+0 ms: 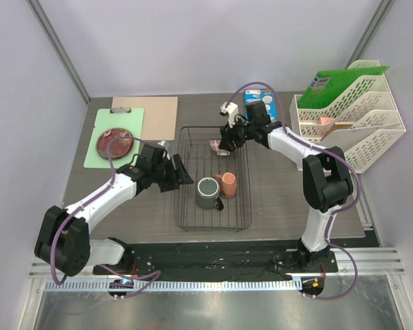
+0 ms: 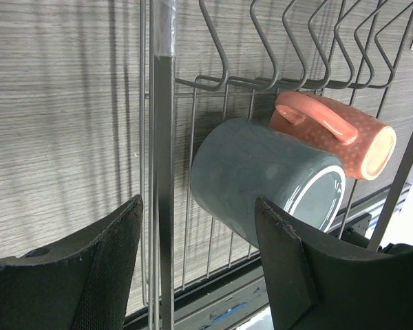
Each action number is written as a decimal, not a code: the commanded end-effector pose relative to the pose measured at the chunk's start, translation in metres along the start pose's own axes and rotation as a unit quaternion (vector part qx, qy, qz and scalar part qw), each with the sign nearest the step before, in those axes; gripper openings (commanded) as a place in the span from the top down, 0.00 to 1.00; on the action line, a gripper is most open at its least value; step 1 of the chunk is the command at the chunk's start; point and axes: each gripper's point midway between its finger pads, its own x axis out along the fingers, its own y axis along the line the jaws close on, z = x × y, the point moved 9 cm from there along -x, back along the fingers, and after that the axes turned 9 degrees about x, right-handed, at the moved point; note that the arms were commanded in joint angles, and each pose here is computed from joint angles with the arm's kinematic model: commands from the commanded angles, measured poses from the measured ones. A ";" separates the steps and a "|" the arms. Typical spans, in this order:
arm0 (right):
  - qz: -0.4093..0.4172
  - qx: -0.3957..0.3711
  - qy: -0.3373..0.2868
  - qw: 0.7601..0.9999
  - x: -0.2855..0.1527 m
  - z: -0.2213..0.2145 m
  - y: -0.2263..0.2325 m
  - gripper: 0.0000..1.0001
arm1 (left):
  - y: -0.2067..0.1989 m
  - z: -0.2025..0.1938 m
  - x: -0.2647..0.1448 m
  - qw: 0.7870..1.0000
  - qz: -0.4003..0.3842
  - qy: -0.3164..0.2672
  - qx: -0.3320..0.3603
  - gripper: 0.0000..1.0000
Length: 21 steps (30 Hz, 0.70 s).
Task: Unload the mixed dishes from the dish rack
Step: Pick up the bowl from the dish rack.
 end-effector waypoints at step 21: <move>0.048 0.006 0.006 0.999 0.004 0.008 0.001 0.99 | -0.013 0.013 0.006 0.999 -0.036 -0.008 -0.003 0.35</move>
